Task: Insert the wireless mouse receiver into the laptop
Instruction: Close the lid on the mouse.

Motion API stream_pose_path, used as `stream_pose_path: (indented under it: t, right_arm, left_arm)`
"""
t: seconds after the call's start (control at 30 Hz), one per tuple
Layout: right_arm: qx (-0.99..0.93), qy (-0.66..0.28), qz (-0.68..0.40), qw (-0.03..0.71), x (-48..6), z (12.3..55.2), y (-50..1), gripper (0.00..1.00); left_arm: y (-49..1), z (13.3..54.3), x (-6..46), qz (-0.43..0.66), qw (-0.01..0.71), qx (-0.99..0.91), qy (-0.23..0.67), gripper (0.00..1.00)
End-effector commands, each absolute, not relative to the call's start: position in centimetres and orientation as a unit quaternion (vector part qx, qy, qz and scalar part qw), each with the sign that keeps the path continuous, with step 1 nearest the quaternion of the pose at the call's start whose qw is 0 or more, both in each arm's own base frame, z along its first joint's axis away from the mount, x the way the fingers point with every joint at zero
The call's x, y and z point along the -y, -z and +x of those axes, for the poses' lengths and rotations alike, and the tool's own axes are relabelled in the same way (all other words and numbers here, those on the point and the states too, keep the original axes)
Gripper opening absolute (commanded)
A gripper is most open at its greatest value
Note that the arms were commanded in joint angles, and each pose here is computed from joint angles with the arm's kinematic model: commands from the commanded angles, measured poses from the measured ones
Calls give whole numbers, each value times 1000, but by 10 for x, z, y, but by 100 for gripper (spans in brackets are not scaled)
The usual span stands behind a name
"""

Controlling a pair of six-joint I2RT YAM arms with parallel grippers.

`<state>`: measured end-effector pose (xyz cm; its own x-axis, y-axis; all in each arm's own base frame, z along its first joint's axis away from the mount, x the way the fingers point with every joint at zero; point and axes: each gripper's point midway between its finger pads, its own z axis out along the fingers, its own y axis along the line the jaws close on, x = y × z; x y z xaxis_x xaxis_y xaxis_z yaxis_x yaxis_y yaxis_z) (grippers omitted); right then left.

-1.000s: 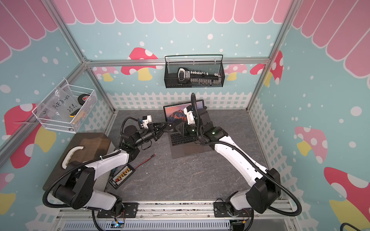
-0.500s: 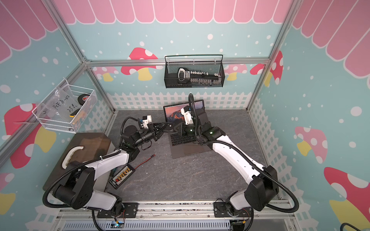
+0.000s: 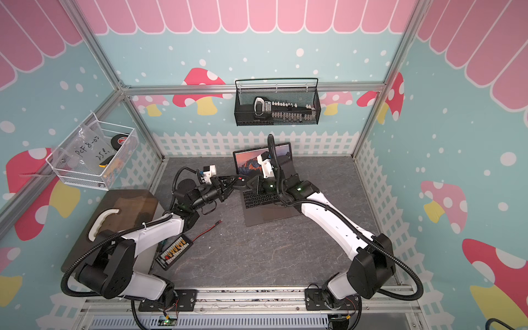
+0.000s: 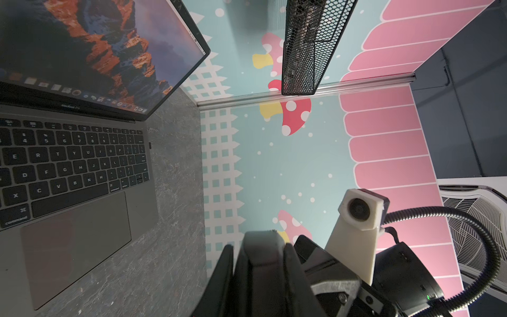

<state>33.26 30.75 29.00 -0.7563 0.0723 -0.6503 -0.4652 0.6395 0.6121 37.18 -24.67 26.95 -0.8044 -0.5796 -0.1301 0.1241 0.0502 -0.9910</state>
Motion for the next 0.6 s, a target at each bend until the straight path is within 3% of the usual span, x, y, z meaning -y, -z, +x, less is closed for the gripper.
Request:
stream_pose_path:
  t: [0.0, 0.3, 0.57]
  right_arm:
    - [-840, -411, -114, 334, -312, 334, -296, 0]
    - [-845, -370, -86, 377, -284, 336, -305, 0]
    - [-850, -397, -111, 329, -307, 331, -287, 0]
  left_arm:
    - [-294, 365, 249, -135, 286, -660, 681, 0]
    - [-290, 366, 247, -138, 288, -666, 675, 0]
    - [-290, 367, 248, -139, 285, -665, 676, 0]
